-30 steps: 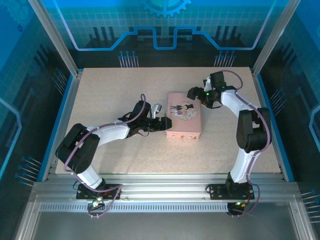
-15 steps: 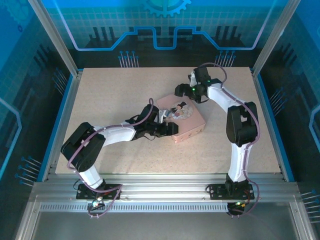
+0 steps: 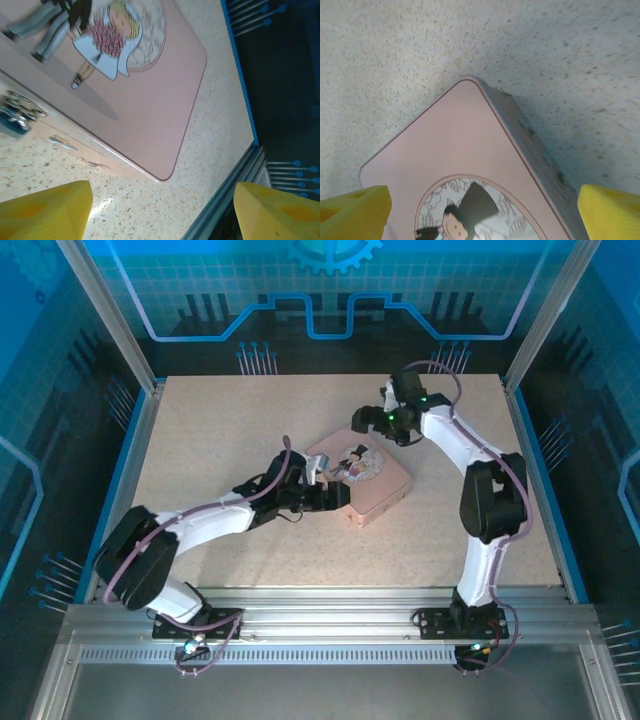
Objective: Unlock the padlock with the key
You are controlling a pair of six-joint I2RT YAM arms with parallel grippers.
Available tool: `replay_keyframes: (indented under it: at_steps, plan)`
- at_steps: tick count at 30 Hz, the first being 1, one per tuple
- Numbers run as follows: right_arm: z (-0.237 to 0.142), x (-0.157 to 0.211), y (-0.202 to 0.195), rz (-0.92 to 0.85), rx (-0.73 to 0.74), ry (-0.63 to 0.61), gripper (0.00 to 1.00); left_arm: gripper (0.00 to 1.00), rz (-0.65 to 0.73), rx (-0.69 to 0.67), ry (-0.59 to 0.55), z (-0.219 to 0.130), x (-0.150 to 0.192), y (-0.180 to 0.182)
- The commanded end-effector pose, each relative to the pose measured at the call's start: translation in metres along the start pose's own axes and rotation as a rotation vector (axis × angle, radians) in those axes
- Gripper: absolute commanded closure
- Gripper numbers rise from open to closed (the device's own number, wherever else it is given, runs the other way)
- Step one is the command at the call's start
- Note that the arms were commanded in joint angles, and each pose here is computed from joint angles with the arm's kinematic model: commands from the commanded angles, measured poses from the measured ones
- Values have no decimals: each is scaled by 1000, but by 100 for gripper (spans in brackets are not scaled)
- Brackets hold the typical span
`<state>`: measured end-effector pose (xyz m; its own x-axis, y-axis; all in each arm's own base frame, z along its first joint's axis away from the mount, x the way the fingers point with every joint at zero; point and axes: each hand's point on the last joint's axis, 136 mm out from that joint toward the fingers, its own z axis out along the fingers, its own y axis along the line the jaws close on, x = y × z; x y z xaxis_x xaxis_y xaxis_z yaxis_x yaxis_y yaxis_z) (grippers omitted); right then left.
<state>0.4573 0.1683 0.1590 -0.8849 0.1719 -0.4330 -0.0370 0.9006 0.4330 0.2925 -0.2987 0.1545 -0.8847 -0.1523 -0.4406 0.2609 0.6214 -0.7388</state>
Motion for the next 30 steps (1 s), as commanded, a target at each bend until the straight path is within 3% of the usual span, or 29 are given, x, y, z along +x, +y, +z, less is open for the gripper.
replay_keyframes:
  at_steps: [1,7,8,18,24,30]
  plan:
    - [-31,12,-10,30,39,-23,3,21,21,-113,-48,-26,-14,19]
    - [-58,65,-28,102,56,-26,3,13,56,-219,-94,-53,-64,36]
    - [-61,73,-30,112,53,-25,3,2,61,-233,-101,-54,-72,39]
    - [-68,153,-44,221,22,-21,0,1,65,-267,-26,-12,-147,69]
    - [-59,171,-47,272,-18,-25,0,10,8,-192,115,35,-151,82]
    - [-45,171,-37,268,-44,-3,1,11,-29,-145,165,48,-139,87]
